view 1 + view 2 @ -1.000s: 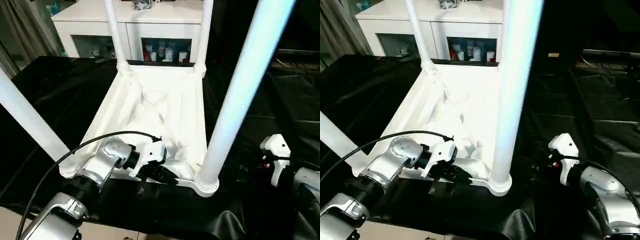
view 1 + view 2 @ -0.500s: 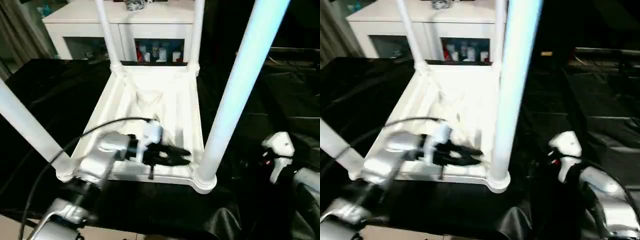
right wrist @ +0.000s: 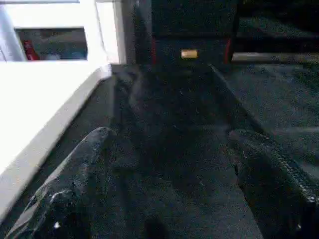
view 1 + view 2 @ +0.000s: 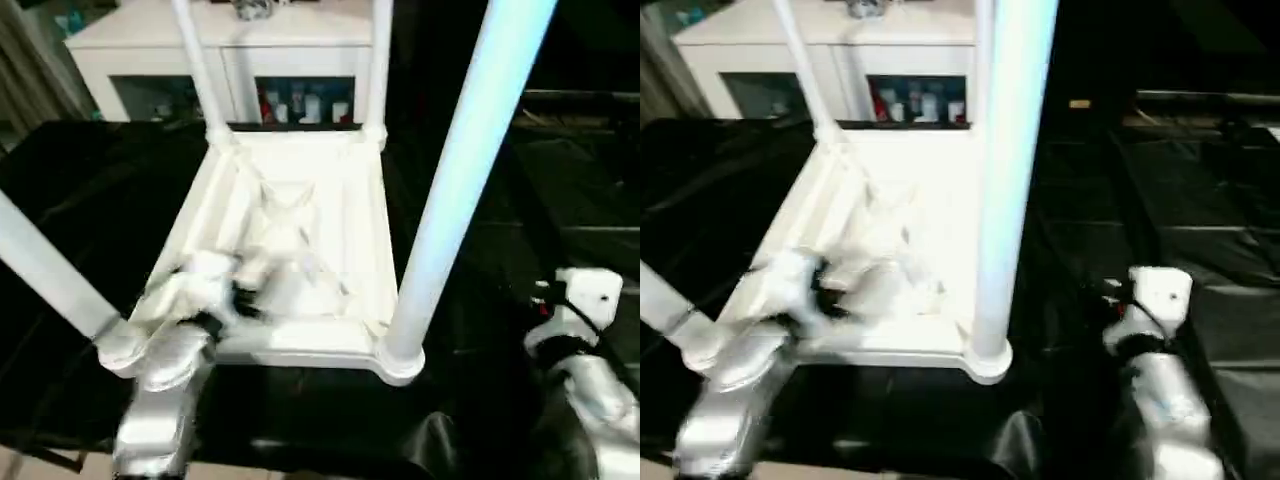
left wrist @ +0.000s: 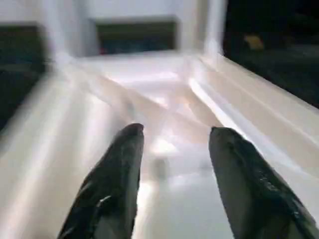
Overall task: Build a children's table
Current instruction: Rotate leg to tighten
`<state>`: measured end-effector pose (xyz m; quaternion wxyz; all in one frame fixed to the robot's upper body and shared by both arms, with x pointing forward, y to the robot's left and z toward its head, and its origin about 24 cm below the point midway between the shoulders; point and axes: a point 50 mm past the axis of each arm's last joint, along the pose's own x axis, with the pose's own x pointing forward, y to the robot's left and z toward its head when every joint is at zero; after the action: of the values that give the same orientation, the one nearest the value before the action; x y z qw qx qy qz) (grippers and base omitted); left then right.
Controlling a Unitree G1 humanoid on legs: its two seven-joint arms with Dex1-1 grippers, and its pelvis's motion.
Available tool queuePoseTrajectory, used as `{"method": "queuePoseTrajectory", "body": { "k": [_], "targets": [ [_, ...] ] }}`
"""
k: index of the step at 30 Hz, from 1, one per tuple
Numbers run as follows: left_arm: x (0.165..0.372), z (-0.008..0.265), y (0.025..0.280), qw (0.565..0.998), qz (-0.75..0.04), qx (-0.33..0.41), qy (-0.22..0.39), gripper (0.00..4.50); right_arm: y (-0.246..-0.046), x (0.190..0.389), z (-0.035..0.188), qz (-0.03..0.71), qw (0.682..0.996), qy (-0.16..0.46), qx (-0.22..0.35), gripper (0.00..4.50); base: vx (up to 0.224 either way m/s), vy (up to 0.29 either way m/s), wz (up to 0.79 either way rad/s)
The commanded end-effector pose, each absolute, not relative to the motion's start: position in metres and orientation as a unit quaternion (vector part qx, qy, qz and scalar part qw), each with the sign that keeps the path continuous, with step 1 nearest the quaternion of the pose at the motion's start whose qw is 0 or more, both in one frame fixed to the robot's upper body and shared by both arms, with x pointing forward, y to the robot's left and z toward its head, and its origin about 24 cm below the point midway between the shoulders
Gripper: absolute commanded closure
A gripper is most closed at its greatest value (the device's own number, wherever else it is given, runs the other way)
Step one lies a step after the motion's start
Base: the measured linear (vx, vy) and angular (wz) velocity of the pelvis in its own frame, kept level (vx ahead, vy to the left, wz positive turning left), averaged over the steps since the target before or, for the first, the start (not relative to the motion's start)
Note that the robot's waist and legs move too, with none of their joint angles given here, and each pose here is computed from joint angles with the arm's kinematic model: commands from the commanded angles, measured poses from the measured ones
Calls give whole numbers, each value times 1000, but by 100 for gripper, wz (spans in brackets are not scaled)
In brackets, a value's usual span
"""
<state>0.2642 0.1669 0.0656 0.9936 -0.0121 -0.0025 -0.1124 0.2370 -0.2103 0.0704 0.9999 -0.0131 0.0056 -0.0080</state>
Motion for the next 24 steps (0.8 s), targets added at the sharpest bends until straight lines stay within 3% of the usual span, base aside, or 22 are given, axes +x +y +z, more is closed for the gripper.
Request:
{"method": "queuePoseTrajectory", "body": {
  "k": [1,6,15,24],
  "targets": [
    [263,78,168,994,-101,-30,-41,192,-197,240,67,26,999,20,-17,75,0,0,0],
    [259,76,158,993,-117,-4,-26,192,-185,236,50,30,997,65,-4,75,0,0,0],
    [262,72,149,993,-117,4,-21,192,-183,239,56,28,997,62,-27,75,0,0,0],
    [264,66,148,993,-120,6,-19,192,-186,245,58,27,997,54,-46,75,-77,23,-4]
  ]
}}
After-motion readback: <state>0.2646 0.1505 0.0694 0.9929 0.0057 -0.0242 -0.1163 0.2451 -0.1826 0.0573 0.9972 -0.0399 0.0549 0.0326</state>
